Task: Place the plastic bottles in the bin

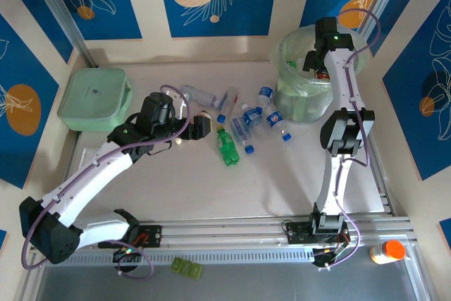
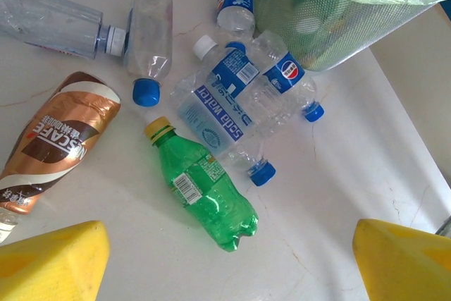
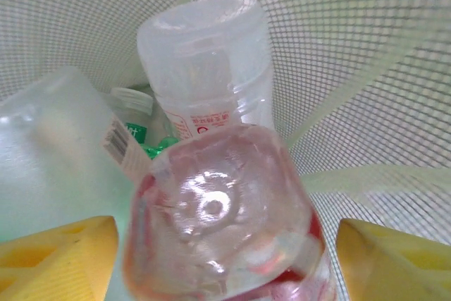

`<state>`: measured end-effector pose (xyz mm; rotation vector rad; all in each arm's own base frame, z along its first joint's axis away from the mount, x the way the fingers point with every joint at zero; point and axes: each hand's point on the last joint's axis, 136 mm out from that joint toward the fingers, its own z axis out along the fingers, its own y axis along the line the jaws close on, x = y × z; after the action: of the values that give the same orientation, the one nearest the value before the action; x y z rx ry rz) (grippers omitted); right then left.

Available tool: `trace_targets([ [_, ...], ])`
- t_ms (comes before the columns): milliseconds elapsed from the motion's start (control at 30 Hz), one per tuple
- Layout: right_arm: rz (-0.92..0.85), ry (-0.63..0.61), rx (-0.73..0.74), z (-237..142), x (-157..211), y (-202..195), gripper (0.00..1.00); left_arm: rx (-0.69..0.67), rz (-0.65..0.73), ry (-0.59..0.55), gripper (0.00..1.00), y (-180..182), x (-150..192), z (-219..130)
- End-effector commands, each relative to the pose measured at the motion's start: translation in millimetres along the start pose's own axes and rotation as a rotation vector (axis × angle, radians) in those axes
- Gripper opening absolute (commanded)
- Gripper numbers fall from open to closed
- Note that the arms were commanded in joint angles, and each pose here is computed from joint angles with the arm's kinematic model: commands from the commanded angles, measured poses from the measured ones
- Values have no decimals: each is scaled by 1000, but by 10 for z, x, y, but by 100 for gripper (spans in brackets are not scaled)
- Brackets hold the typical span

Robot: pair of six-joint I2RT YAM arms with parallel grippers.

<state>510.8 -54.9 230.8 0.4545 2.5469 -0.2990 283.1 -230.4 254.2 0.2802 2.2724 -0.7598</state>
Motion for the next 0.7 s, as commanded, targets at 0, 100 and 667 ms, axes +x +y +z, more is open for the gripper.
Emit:
trace_targets([
  [0, 44, -139, -20, -620, -243, -115, 85, -9, 17, -29, 89, -18, -70, -67],
  [100, 46, -173, -22, -789, -285, -148, 85, -22, 16, -37, 89, 6, -78, -83],
  [667, -83, -343, -259, -1909, 75, 469, 74, -74, 25, -83, 90, 122, -139, -190],
])
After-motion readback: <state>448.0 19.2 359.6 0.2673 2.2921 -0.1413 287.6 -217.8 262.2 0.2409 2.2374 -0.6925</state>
